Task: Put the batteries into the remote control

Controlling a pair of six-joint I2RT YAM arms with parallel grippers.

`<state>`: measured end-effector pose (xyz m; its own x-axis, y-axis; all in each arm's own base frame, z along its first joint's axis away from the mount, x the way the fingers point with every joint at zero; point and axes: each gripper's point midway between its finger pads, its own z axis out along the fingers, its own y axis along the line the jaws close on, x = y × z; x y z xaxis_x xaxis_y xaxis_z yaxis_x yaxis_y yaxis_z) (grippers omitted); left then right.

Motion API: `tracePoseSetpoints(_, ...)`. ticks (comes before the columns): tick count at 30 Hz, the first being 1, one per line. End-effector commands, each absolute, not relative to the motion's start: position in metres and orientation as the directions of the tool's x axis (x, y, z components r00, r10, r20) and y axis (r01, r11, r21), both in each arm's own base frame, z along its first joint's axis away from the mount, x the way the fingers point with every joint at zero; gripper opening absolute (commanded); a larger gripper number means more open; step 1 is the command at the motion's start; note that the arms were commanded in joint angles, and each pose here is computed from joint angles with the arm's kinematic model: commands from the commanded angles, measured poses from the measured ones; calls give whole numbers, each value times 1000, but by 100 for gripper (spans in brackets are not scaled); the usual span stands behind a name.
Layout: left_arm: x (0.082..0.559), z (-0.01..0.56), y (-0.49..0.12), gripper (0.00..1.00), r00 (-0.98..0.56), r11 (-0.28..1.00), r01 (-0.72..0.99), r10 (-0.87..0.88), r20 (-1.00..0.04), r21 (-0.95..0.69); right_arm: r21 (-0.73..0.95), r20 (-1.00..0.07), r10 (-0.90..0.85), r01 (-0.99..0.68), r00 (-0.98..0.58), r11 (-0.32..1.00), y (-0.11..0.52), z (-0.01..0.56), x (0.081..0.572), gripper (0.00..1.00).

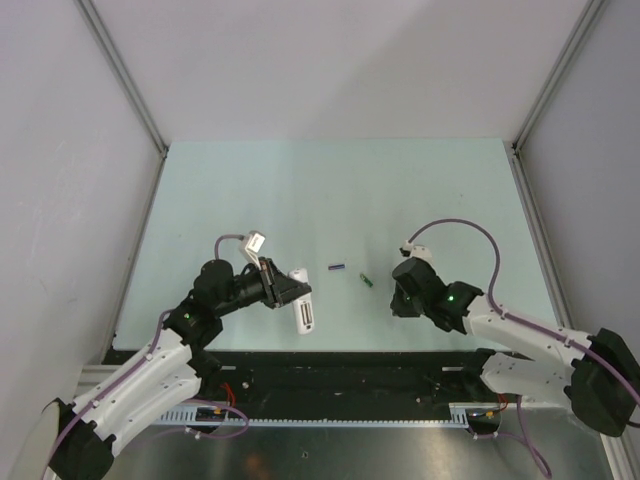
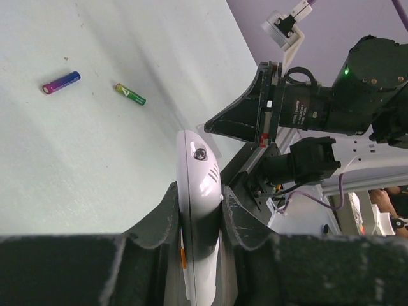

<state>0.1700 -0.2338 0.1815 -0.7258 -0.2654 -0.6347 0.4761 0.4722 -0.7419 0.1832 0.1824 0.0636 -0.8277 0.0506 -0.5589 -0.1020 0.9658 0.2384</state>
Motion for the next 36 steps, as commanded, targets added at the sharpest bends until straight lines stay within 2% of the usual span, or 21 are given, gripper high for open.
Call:
tracePoseSetpoints(1,174,198,-236,0,-688,448,516,-291,-665,-730,416,-572,179,-95,-801,904,193,80,195,0)
tracePoseSetpoints(2,175,197,-236,0,-688,448,515,-294,-664,-731,503,-602,271,-93,-751,859,198,99,216,0)
tracePoseSetpoints(4,174,198,-238,0,-692,438,513,-297,-658,-738,606,-562,321,-116,-762,787,209,101,219,0)
tracePoseSetpoints(6,173,201,-239,0,-690,426,522,-299,-659,-739,656,-582,380,-139,-719,742,213,115,243,0)
tracePoseSetpoints(8,172,206,-238,0,-682,418,531,-305,-665,-737,668,-597,404,-151,-693,729,213,119,259,0)
tracePoseSetpoints(12,171,217,-236,0,-654,409,557,-320,-685,-723,687,-540,434,-80,-721,722,195,89,286,0)
tracePoseSetpoints(16,171,216,-236,0,-649,410,562,-318,-690,-718,696,-541,451,-77,-710,714,185,77,306,0)
tracePoseSetpoints(22,171,212,-237,0,-655,411,561,-310,-689,-719,700,-500,487,-3,-717,714,165,56,319,1)
tracePoseSetpoints(27,171,215,-237,0,-648,409,567,-314,-694,-715,640,-500,474,59,-725,766,152,41,312,21)
tracePoseSetpoints(28,171,214,-237,0,-649,411,567,-311,-695,-714,628,-491,467,73,-736,775,150,37,307,28)
tracePoseSetpoints(30,171,213,-237,0,-652,409,567,-307,-693,-715,611,-502,458,74,-734,788,149,37,306,34)
tracePoseSetpoints(31,171,213,-237,0,-652,410,565,-309,-692,-716,600,-502,452,79,-737,796,147,35,303,41)
tracePoseSetpoints(36,169,211,-237,0,-657,407,565,-305,-690,-718,587,-538,457,74,-708,806,145,52,301,55)
